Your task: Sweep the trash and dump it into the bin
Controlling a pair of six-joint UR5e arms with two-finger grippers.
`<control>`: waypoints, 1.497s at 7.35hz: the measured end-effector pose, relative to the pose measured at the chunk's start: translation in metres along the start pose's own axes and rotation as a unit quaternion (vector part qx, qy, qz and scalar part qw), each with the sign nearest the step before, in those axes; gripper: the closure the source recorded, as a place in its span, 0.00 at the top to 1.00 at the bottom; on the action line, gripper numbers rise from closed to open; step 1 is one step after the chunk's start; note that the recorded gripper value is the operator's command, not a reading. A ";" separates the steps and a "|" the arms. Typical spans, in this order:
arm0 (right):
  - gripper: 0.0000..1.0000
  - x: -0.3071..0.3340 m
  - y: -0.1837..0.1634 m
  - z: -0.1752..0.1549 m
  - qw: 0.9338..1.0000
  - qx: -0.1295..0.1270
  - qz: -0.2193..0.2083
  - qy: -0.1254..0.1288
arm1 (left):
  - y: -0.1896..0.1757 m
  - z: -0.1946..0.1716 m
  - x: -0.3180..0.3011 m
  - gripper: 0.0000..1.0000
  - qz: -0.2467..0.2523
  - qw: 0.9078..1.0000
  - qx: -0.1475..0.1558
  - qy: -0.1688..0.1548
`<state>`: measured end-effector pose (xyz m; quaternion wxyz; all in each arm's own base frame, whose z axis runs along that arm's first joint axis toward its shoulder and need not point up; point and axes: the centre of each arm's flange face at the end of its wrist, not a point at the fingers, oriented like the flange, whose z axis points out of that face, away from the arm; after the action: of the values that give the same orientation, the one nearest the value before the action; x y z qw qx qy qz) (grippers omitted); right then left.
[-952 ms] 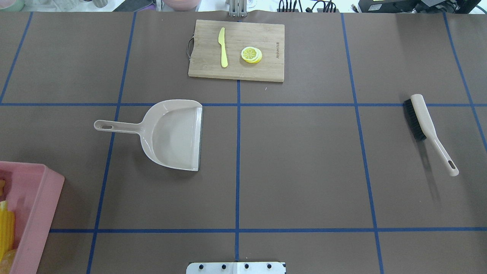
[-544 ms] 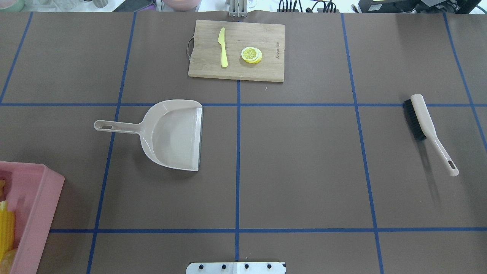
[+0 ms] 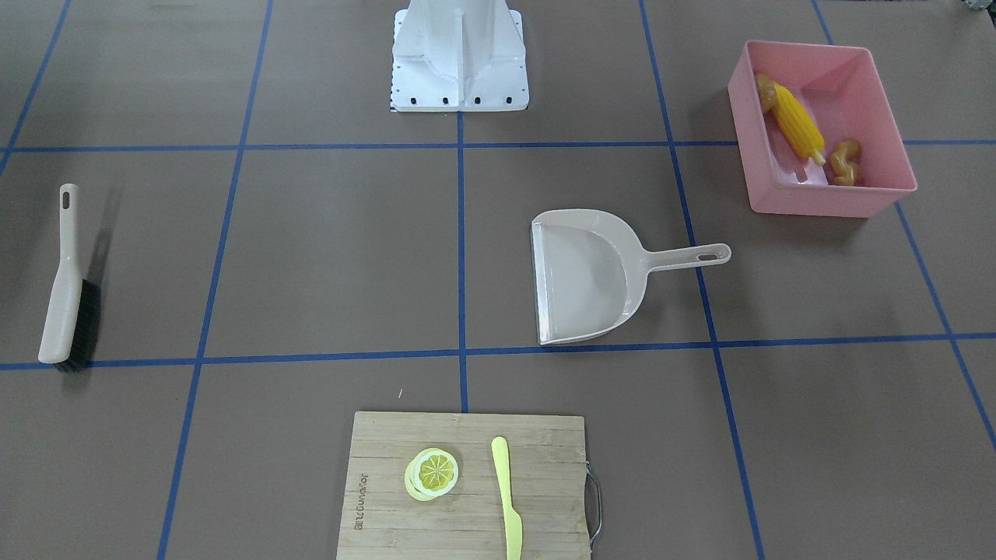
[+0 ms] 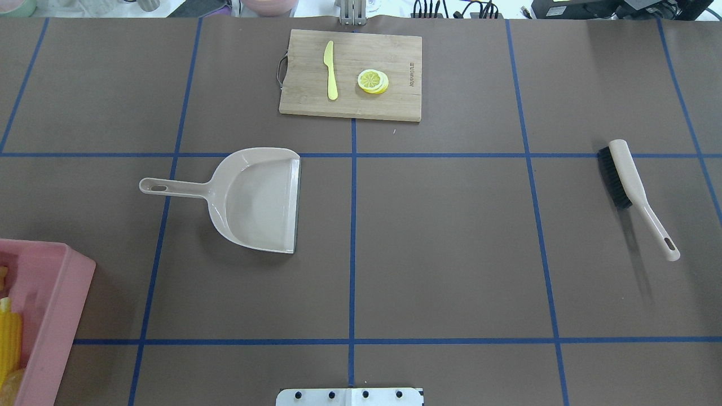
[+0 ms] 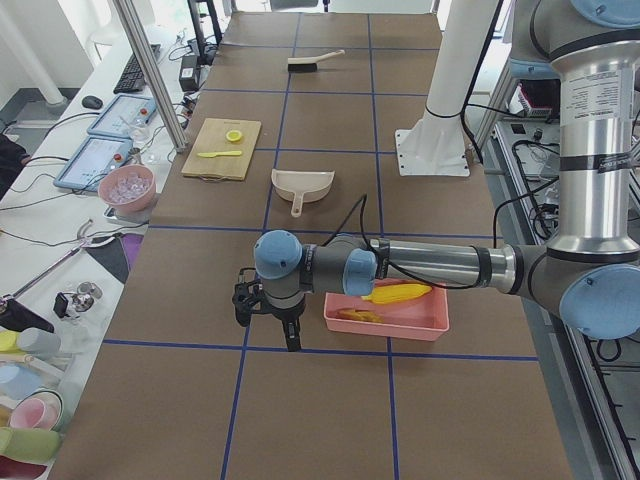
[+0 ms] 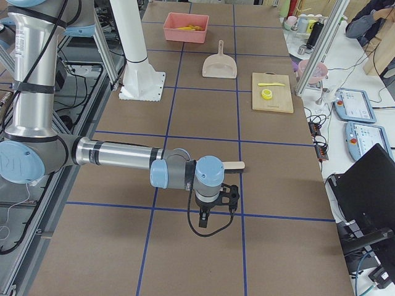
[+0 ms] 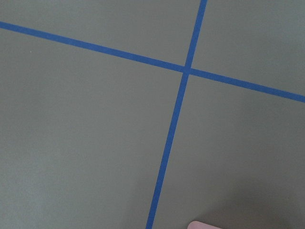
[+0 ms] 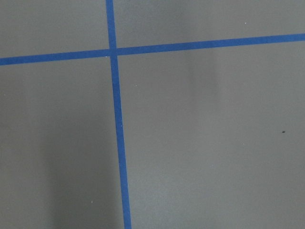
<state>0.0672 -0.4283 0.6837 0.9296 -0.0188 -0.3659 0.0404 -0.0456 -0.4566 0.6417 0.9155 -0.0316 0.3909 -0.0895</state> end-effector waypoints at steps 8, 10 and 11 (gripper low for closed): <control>1.00 0.000 0.000 0.000 1.000 -0.001 0.000 0.000 | -0.032 -0.006 0.007 0.98 0.029 0.999 0.026 0.002; 1.00 0.001 0.000 0.001 1.000 -0.001 0.001 0.000 | -0.033 -0.014 0.015 0.98 0.036 0.999 0.035 0.002; 1.00 0.002 0.000 0.002 1.000 -0.002 0.001 0.000 | -0.032 -0.019 0.020 0.98 0.040 0.998 0.040 0.003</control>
<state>0.0672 -0.4278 0.6860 0.9296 -0.0207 -0.3658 0.0407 -0.0502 -0.4918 0.6185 0.9177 0.0207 0.3907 -0.0686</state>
